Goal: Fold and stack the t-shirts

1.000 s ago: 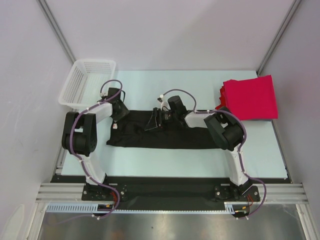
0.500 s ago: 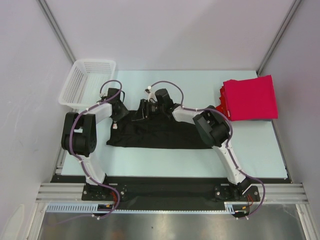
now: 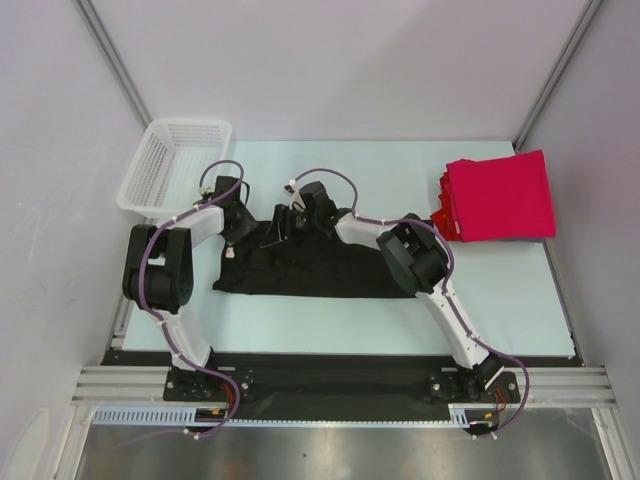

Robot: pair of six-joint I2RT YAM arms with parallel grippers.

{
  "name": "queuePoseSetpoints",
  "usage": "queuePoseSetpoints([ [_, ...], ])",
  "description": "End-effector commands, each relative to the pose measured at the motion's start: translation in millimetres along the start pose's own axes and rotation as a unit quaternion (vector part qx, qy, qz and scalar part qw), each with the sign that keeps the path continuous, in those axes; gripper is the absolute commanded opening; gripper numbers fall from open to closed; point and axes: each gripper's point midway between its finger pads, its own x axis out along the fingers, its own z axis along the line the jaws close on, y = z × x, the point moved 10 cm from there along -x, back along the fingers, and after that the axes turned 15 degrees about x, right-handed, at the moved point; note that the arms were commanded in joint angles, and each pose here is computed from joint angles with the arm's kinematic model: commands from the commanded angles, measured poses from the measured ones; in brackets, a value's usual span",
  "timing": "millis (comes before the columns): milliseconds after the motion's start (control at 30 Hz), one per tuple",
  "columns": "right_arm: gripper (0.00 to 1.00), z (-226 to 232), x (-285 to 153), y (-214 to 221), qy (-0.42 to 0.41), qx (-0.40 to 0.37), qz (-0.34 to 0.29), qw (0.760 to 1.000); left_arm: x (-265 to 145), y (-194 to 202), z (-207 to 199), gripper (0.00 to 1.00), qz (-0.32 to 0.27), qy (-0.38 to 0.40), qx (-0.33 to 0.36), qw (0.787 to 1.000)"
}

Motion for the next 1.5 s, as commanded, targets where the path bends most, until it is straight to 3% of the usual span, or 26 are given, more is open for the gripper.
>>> queuePoseSetpoints([
  [0, 0.56, 0.8, 0.7, -0.2, 0.02, 0.018, -0.005, 1.0, 2.9, 7.6, 10.7, 0.55, 0.031, -0.033, 0.006, 0.999],
  [300, 0.53, 12.1, -17.6, 41.1, -0.065, 0.044, 0.063, 0.995, 7.5, 5.3, 10.6, 0.55, 0.036, -0.04, 0.004, 0.999],
  [567, 0.52, 40.9, -50.5, 70.2, -0.143, 0.005, 0.114, 0.983, 10.0, 4.6, 12.7, 0.55, 0.034, -0.049, 0.004, 0.998],
  [833, 0.52, 61.7, -78.6, 106.0, -0.134, -0.051, 0.164, 0.976, 6.8, 3.5, 11.8, 0.55, 0.032, -0.043, 0.004, 0.999],
  [1033, 0.53, 57.0, -87.2, 102.9, -0.06, -0.071, 0.119, 0.989, -12.3, -1.5, 9.8, 0.55, 0.007, -0.017, 0.002, 1.0],
  [1233, 0.6, 49.1, -72.6, 94.7, 0.017, -0.08, 0.083, 0.993, -22.7, -2.8, 11.9, 0.57, -0.006, -0.018, 0.001, 1.0],
  [1367, 0.63, 41.0, -68.3, 91.3, 0.112, -0.099, 0.01, 0.989, -22.4, 0.5, 11.4, 0.56, 0.003, -0.01, -0.001, 1.0],
  [1467, 0.63, 42.4, -73.0, 91.3, 0.106, -0.115, -0.025, 0.987, -29.1, 2.7, 14.1, 0.57, -0.007, -0.009, -0.003, 1.0],
])
